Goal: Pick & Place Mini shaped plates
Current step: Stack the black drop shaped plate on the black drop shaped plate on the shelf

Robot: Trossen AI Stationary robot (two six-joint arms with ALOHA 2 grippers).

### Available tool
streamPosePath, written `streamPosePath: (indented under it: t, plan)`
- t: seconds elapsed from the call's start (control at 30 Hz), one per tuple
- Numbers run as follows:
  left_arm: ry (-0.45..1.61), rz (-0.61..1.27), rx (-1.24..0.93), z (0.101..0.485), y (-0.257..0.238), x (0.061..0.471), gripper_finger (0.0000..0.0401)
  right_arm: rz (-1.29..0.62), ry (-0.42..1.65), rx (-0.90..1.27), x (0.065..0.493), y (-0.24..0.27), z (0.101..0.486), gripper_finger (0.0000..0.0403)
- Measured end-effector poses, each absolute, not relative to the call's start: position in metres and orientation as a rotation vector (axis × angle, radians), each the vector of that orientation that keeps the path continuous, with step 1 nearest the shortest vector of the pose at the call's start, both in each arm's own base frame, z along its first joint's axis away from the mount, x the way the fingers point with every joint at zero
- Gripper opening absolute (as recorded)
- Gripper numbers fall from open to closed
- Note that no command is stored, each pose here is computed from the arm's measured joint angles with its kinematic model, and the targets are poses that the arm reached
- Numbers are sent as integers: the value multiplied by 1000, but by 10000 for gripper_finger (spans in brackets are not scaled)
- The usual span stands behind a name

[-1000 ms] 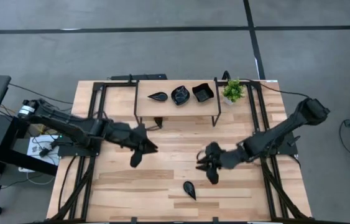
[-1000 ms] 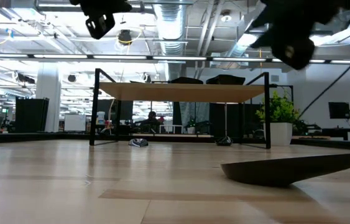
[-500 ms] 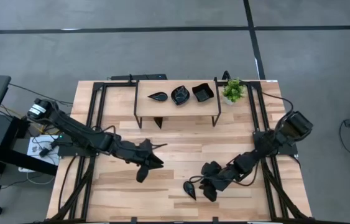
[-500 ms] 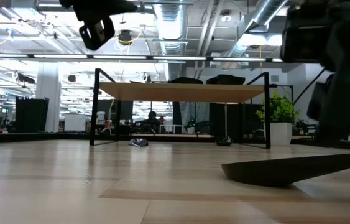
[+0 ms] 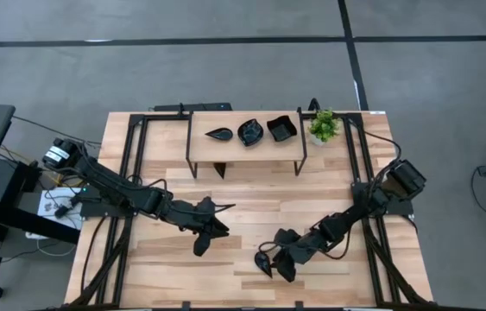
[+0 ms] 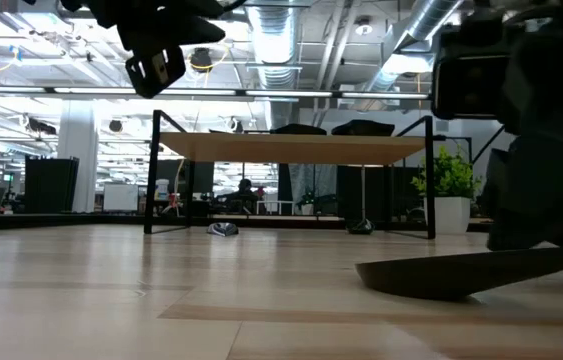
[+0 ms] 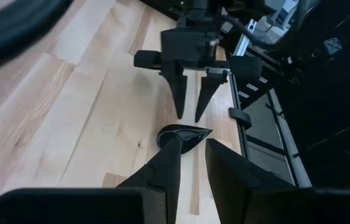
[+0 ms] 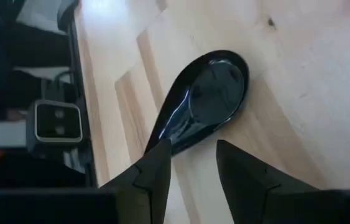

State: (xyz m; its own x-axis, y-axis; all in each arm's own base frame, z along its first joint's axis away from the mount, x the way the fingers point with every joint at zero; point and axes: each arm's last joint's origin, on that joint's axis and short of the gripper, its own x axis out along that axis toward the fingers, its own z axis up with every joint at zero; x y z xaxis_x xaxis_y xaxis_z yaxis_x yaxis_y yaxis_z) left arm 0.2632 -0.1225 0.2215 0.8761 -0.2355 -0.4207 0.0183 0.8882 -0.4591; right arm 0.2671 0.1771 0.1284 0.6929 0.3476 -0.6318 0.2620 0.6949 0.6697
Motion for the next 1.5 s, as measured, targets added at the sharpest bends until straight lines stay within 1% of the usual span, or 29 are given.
streamPosePath:
  t: [0.27, 0.5, 0.9, 1.2, 1.5]
  plan:
    - [472, -143, -469, 223, -123, 264, 77, 11, 852, 926, 274, 166, 127, 124]
    - [466, -146, -471, 224, -123, 264, 77, -10, 828, 955, 280, 157, 128, 124]
    - [450, -144, -475, 225, -123, 265, 77, -42, 842, 911, 283, 147, 125, 124]
    - [442, -143, -473, 226, -123, 265, 77, -46, 892, 900, 292, 152, 97, 124]
    - [440, -144, -473, 226, -123, 265, 77, -3, 896, 851, 300, 158, 102, 124]
